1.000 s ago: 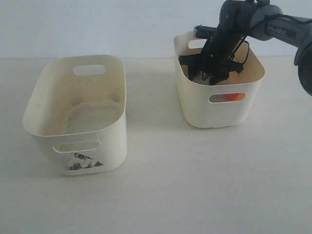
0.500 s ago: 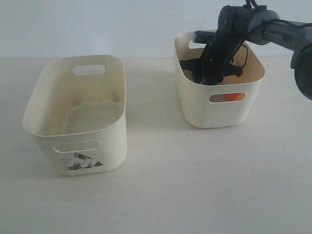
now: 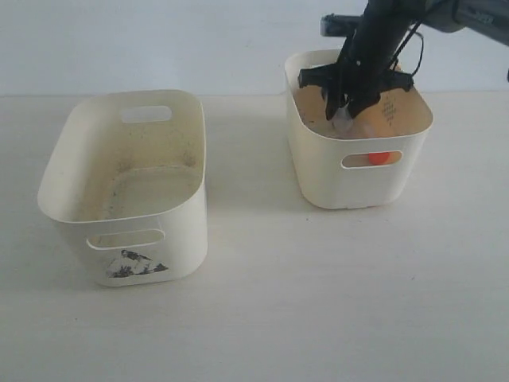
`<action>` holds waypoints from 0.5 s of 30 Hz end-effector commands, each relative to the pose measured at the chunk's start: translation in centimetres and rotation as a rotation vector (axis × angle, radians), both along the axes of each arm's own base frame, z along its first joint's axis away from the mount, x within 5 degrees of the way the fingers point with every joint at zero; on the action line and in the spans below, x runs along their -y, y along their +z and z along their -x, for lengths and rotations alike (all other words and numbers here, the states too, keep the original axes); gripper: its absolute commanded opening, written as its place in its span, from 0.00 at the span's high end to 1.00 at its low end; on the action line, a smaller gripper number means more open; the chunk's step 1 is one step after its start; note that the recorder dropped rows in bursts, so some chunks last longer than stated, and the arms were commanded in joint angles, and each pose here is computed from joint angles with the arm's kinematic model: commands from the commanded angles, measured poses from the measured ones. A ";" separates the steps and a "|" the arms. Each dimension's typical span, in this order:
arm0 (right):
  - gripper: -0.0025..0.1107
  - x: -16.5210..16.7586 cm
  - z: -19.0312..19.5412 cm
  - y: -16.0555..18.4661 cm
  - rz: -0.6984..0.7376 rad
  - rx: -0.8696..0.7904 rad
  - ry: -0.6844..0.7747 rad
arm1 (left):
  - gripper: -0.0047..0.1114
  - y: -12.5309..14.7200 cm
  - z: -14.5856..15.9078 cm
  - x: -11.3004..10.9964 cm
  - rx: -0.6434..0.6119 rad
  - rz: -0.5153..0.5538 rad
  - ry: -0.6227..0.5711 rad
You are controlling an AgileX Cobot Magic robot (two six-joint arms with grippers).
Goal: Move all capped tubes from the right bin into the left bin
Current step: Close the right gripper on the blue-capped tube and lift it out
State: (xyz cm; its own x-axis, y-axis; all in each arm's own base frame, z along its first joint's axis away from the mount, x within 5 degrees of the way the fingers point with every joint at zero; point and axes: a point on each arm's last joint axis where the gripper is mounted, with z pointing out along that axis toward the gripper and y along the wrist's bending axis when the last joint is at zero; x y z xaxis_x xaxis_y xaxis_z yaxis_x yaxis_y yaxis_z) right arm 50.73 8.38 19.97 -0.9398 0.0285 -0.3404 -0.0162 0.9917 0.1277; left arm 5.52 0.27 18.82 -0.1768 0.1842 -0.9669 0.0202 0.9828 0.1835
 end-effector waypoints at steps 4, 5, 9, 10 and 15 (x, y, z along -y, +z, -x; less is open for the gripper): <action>0.98 0.5 2.7 7.6 0.026 0.058 0.063 | 0.92 0.2 0.0 0.0 0.010 0.017 -0.001; 0.98 0.6 3.0 8.2 0.026 0.058 0.075 | 0.92 0.2 0.0 0.0 0.010 0.017 -0.001; 0.98 0.4 4.1 11.1 -0.014 0.114 0.097 | 0.92 0.2 0.0 0.0 0.010 0.017 -0.001; 0.98 0.2 4.3 11.6 -0.034 0.122 0.103 | 0.92 0.2 0.0 0.0 0.010 0.017 -0.001; 0.98 -1.0 5.3 13.6 -0.156 0.161 0.178 | 0.92 0.2 0.0 0.0 0.010 0.017 -0.001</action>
State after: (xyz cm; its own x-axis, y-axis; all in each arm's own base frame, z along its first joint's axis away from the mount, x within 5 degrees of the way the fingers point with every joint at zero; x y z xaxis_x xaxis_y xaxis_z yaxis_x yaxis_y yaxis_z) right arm 46.06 8.80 32.19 -0.8838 -0.0542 -0.4646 -0.1692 0.9630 0.2095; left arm 5.52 0.27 18.82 -0.1768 0.1842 -0.9669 0.0202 0.9828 0.1835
